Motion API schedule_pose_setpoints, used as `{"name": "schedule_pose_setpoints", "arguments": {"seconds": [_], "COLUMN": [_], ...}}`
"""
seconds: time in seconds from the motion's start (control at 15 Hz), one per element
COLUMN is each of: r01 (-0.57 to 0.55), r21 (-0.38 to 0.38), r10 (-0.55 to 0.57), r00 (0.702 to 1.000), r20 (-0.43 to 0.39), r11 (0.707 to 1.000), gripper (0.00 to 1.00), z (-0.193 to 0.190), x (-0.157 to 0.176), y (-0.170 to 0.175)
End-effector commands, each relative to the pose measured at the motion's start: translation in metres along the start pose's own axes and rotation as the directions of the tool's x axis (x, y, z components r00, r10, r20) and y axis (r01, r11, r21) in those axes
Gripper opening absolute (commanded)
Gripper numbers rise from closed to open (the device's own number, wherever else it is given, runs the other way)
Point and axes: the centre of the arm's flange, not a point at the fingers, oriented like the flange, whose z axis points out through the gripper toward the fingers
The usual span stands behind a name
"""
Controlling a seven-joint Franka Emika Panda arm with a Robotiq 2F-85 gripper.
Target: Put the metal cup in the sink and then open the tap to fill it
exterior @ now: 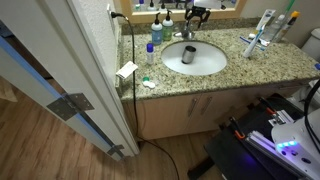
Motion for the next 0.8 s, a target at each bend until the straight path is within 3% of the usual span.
{"name": "schedule_pose_setpoints", "arguments": {"seconds": [0.0,0.4,0.73], "r01": [0.021,0.008,-0.032], "r21": [0.004,0.035,0.08], "r10": [-0.021,-0.01,0.035], "r00": [1.0,0.999,0.999], "r20": [0.012,0.048,-0.028], "r11": [1.0,0.999,0.996], "gripper": [0.46,0.05,0.07], "z": [-0.013,-0.003,-0.019], "x": [-0.006,-0.014,-0.013], "y": [0.001,-0.008,-0.01]}}
